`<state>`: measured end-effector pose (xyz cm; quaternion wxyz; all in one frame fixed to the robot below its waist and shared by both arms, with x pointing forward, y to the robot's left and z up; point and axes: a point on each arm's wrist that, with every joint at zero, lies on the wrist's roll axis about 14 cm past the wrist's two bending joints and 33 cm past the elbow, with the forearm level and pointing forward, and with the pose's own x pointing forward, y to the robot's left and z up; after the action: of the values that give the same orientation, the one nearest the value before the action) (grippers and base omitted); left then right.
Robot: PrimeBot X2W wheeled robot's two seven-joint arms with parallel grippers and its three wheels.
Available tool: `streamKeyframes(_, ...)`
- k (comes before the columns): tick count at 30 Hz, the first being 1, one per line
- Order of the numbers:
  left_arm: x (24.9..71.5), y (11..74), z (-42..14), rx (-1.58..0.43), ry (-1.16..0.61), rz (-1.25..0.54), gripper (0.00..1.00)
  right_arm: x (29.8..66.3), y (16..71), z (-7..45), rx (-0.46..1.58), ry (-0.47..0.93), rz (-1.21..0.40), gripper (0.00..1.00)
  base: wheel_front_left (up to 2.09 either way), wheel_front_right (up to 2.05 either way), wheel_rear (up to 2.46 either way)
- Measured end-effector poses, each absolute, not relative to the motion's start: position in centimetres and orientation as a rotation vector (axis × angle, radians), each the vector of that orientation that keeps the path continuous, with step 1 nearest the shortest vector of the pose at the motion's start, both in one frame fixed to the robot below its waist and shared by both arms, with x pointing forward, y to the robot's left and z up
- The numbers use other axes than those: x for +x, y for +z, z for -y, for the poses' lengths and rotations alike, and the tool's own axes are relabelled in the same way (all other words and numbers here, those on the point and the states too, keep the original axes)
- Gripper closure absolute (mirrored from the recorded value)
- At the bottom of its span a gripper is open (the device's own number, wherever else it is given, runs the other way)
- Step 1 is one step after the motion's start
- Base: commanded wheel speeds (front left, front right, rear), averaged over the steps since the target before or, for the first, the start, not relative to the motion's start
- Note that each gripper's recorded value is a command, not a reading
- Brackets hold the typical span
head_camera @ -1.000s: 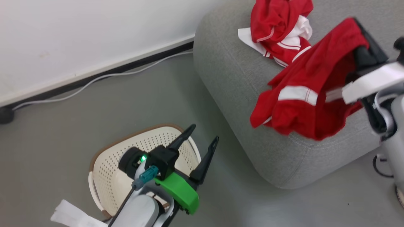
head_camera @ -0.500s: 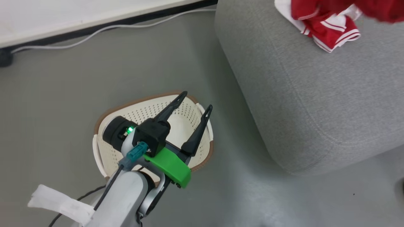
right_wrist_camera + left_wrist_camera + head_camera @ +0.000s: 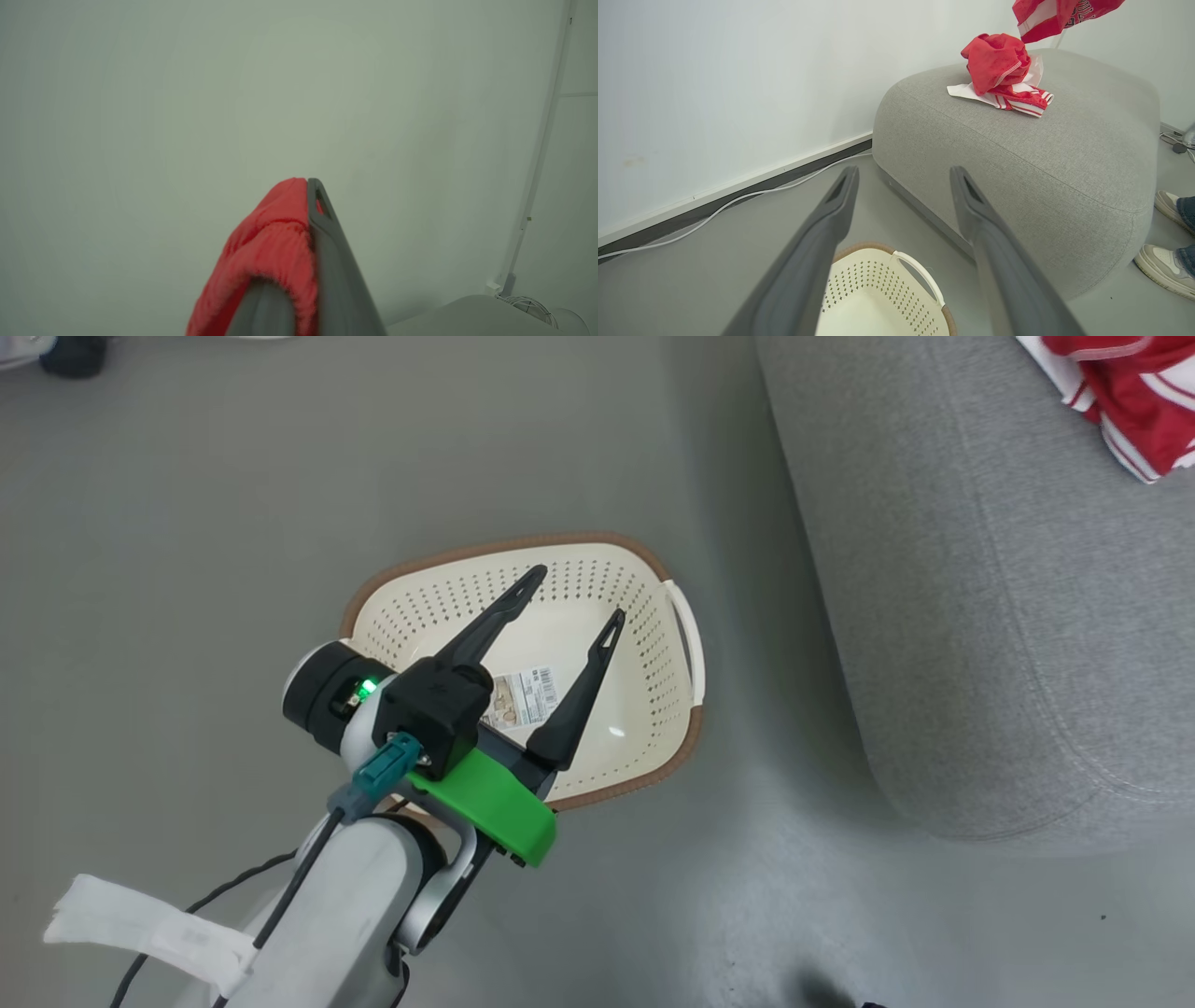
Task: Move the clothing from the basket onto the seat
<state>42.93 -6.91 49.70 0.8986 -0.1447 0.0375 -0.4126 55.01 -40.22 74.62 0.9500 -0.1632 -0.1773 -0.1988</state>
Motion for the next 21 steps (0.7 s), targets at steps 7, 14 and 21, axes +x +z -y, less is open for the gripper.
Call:
streamKeyframes(7,43.8,47.6,5.7,-0.288,-0.826,-0.126,0.00,58.1,68.4,40.4,-0.294,-0.401,0.226,1.00,0.00,0.00,0.00)
streamKeyframes(14,44.2,46.6,5.8,-0.284,-0.836,-0.145,0.00,58.7,59.6,39.8,-0.238,-0.385,0.046,1.00,0.00,0.00,0.00)
streamKeyframes(21,44.2,45.6,6.4,-0.280,-0.861,-0.162,0.00,56.5,49.8,38.5,-0.172,-0.379,-0.146,1.00,0.00,0.00,0.00)
